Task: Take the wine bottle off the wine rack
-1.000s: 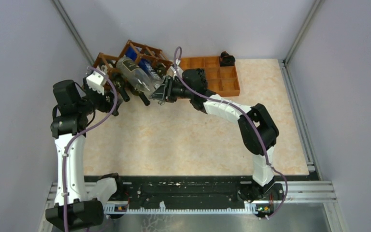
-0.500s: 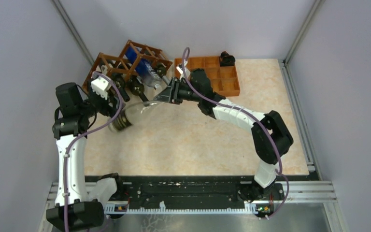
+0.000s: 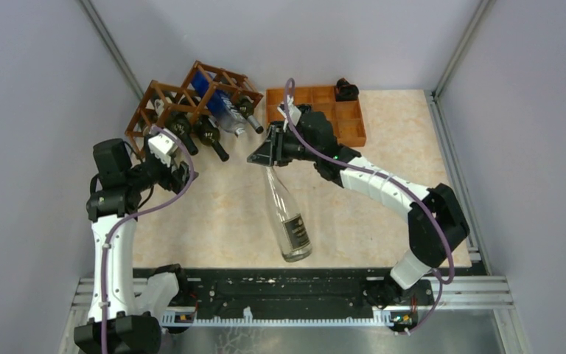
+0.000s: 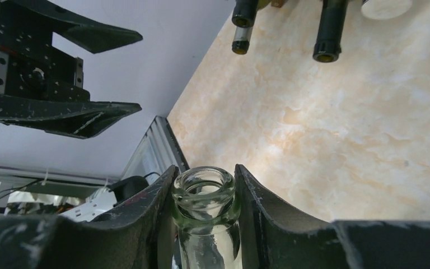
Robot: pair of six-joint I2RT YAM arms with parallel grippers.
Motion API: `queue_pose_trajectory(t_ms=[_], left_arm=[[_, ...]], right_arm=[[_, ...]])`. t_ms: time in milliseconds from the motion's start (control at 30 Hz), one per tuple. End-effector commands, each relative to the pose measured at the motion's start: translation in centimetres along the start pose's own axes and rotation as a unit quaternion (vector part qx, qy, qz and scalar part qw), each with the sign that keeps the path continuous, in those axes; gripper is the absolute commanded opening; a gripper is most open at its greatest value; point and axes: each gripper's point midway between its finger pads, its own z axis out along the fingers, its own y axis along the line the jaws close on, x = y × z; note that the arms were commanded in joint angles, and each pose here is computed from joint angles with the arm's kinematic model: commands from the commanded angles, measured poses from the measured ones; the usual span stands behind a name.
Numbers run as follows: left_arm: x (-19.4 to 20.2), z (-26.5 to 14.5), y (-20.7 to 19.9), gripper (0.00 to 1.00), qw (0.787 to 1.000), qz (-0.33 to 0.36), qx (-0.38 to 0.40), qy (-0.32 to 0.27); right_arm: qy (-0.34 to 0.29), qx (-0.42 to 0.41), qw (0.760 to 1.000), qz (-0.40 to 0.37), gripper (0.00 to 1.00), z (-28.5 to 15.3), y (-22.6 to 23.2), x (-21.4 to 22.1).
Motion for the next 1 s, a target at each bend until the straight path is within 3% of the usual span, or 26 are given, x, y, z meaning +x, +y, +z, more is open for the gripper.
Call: queue_pose_trajectory(t_ms=[0,633,967], left_arm=[[-0.2,-0.2,-1.3,0.91,1.0,0.0,0.024,-0.014],[-1.6,-0.8,-1.8,0.89,0.999,-0.016,0.032,-0.03],[-1.2,-0.6,-2.0,0.91,0.999,-0.026,0.038,-0.026]], right_arm=[[-0.075,-0.011,0.997,-0.014,0.0,-2.6,2.8,-4.2],[-0.138,0.072,0.985,-0.078,0.0,-7.8,1.6,-8.7],[-0.152,0.198,0.961,-0.12,0.0,-13.4,-0.9,-10.6]])
